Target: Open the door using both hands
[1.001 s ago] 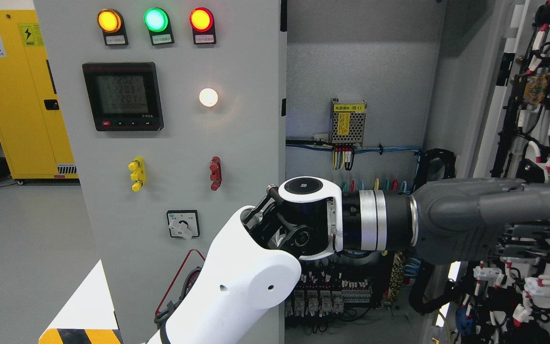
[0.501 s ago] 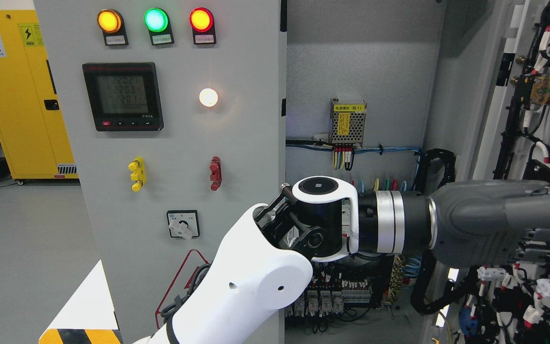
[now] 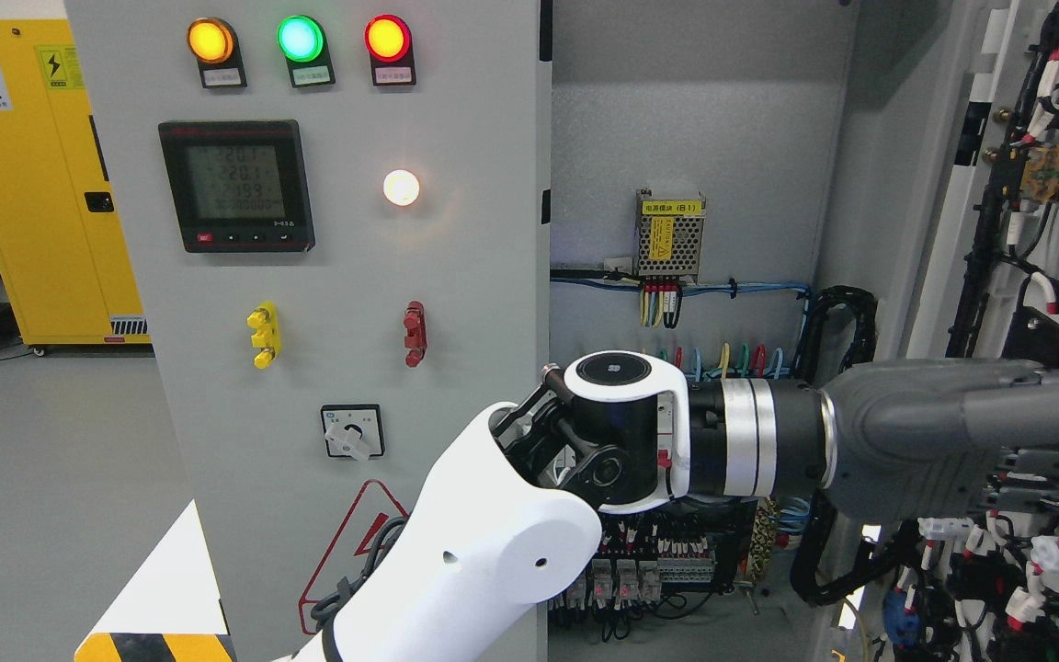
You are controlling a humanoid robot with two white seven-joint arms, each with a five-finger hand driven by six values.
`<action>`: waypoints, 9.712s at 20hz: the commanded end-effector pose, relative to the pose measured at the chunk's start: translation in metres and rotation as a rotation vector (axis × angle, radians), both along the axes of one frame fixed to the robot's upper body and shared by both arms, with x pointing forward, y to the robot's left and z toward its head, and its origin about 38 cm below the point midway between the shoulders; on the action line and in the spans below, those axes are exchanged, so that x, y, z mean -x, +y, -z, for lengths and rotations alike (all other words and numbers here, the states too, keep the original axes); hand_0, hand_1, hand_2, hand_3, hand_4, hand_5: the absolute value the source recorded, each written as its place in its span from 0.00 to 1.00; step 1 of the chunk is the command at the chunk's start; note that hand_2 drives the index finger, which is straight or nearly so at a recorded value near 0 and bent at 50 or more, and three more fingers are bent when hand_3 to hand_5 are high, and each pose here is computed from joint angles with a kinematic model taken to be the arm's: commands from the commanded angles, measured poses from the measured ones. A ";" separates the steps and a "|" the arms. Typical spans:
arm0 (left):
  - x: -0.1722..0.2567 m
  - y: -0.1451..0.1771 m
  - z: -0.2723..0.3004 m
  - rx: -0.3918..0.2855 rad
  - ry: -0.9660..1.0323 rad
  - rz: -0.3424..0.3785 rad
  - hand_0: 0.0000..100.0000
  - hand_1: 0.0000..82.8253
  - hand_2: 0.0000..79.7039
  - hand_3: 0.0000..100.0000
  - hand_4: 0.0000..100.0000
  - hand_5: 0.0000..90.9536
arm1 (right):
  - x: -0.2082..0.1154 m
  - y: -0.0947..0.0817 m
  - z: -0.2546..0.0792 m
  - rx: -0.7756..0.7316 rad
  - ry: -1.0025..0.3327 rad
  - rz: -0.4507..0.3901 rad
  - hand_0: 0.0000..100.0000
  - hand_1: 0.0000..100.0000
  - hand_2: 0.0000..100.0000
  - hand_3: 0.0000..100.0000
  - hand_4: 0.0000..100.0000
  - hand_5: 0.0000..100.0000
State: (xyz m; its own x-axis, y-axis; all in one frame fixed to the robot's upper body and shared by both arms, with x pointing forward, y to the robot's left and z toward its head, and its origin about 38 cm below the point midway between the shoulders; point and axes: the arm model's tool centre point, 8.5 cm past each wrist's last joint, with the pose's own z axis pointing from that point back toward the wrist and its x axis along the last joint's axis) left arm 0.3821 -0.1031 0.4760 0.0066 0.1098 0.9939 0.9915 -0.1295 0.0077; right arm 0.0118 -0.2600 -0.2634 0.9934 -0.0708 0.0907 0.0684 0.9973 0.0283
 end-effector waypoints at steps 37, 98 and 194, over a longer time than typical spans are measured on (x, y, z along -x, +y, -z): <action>0.132 0.315 0.532 -0.494 0.903 -1.042 0.12 0.67 0.00 0.00 0.00 0.00 | 0.000 0.006 0.000 -0.009 0.001 -0.001 0.00 0.50 0.04 0.00 0.00 0.00; 0.395 0.390 0.734 -1.182 1.365 -1.361 0.12 0.67 0.00 0.00 0.00 0.00 | -0.253 0.163 -0.270 -0.392 -1.277 -0.249 0.00 0.50 0.04 0.00 0.00 0.00; 0.372 0.374 0.735 -1.091 1.299 -1.378 0.12 0.67 0.00 0.00 0.00 0.00 | -0.459 0.165 -0.562 -0.259 -1.893 -0.321 0.00 0.50 0.04 0.00 0.00 0.00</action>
